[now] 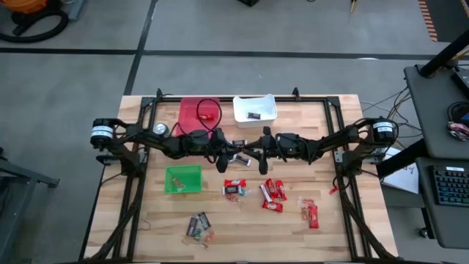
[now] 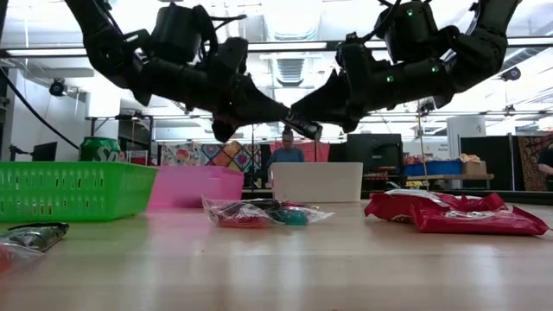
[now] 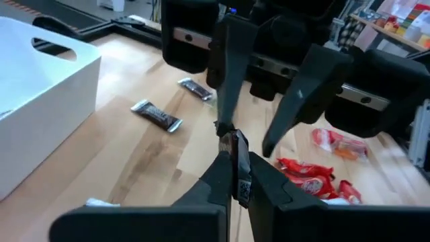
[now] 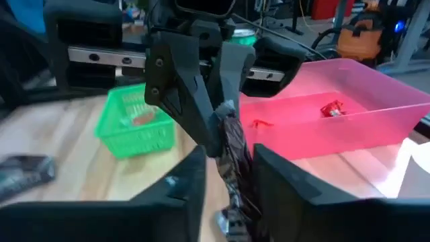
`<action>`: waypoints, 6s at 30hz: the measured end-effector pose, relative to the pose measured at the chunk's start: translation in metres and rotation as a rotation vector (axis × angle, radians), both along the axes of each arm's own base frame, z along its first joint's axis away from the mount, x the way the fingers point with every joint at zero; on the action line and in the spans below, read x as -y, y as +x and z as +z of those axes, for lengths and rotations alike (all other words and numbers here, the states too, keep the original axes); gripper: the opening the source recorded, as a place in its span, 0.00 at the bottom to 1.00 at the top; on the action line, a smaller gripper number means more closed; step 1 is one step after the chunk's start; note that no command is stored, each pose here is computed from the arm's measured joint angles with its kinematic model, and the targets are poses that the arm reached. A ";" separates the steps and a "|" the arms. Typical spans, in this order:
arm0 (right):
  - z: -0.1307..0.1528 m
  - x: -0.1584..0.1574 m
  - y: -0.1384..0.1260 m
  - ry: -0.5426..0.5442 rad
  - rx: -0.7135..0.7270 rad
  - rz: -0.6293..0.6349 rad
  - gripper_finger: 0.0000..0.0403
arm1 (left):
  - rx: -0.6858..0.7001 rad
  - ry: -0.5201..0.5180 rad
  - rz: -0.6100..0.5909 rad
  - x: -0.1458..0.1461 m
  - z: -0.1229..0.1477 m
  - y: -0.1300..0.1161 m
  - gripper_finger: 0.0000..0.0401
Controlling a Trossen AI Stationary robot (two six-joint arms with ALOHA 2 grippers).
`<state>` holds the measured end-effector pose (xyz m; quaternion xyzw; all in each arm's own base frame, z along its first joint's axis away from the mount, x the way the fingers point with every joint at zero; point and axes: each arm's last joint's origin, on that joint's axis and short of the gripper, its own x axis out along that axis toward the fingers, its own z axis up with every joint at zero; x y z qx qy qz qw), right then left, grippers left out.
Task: Organize candy in baskets
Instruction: Put the brown chocolate into the white bin
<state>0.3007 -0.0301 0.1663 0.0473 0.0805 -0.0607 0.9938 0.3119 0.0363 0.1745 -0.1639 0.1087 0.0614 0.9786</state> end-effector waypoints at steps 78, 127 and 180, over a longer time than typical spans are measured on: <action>0.078 0.165 -0.003 -0.126 -0.622 -0.227 0.03 | -0.239 0.460 0.201 -0.048 0.087 -0.106 0.21; 0.045 0.258 0.005 0.585 -0.660 -0.392 0.41 | -0.131 -0.343 0.482 -0.059 0.077 -0.117 0.19; 0.055 -0.049 -0.036 0.253 -0.653 0.160 0.36 | -0.636 0.069 -0.333 0.128 0.037 -0.010 0.24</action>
